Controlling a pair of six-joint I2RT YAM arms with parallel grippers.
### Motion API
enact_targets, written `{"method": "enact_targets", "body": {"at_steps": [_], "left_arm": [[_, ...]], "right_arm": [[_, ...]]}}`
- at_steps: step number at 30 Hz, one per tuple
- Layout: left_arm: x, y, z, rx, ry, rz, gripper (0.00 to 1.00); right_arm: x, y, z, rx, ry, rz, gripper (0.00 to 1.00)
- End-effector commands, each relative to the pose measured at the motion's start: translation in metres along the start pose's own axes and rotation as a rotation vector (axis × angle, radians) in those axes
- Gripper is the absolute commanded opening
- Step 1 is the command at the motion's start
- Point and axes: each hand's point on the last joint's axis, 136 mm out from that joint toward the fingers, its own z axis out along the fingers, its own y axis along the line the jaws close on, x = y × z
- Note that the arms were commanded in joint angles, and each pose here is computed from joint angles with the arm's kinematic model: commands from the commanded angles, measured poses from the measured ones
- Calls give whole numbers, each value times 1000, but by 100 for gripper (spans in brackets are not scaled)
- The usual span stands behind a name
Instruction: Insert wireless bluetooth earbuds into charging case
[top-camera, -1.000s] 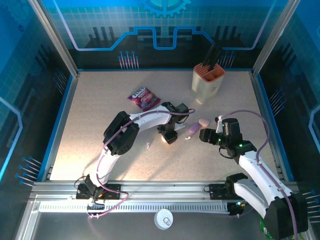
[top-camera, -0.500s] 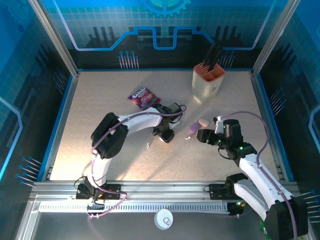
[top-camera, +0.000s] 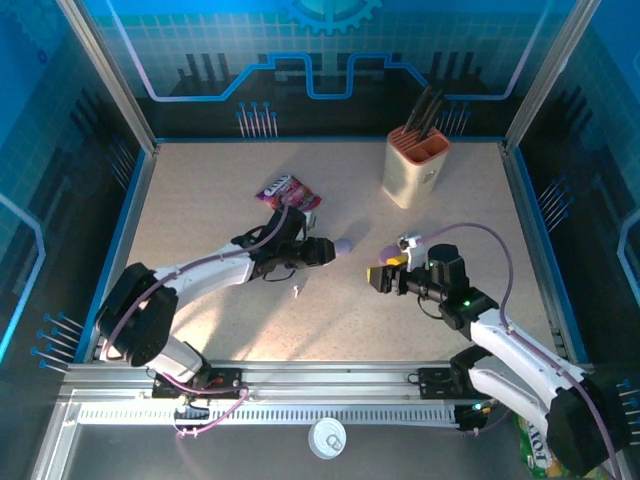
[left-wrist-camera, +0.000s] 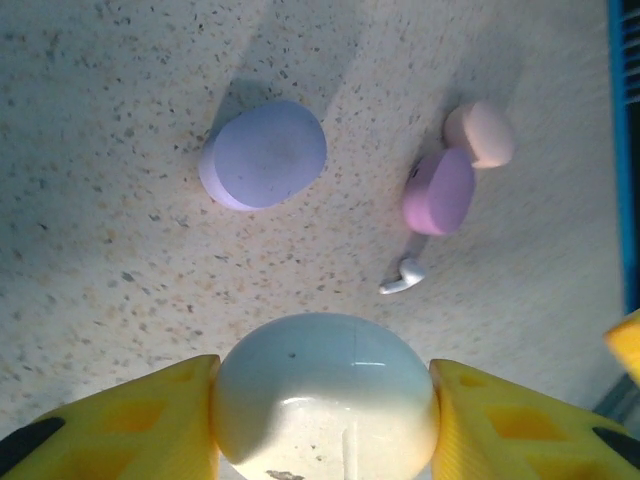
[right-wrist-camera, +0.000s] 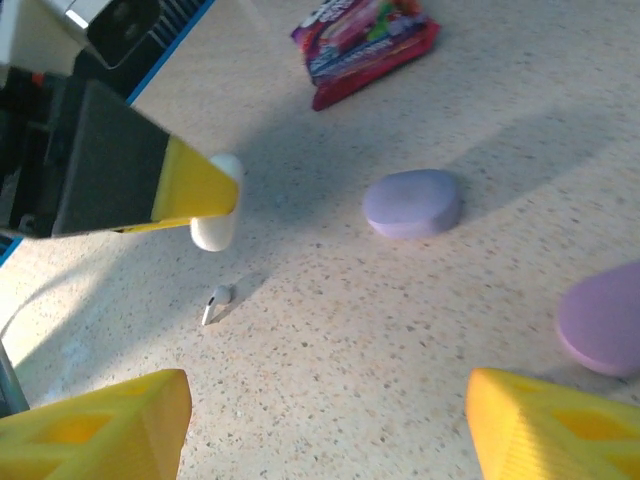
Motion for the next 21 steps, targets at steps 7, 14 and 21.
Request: {"method": "enact_targets", "body": {"at_steps": [7, 14, 21], "left_arm": [[-13, -37, -30, 348, -127, -478, 47], [-14, -44, -37, 412, -122, -543, 47], [-12, -45, -41, 409, -122, -525, 47]], "right_arm": [[-34, 48, 22, -81, -193, -298, 75], [-41, 67, 44, -133, -217, -330, 74], [-48, 81, 63, -164, -224, -344, 72]]}}
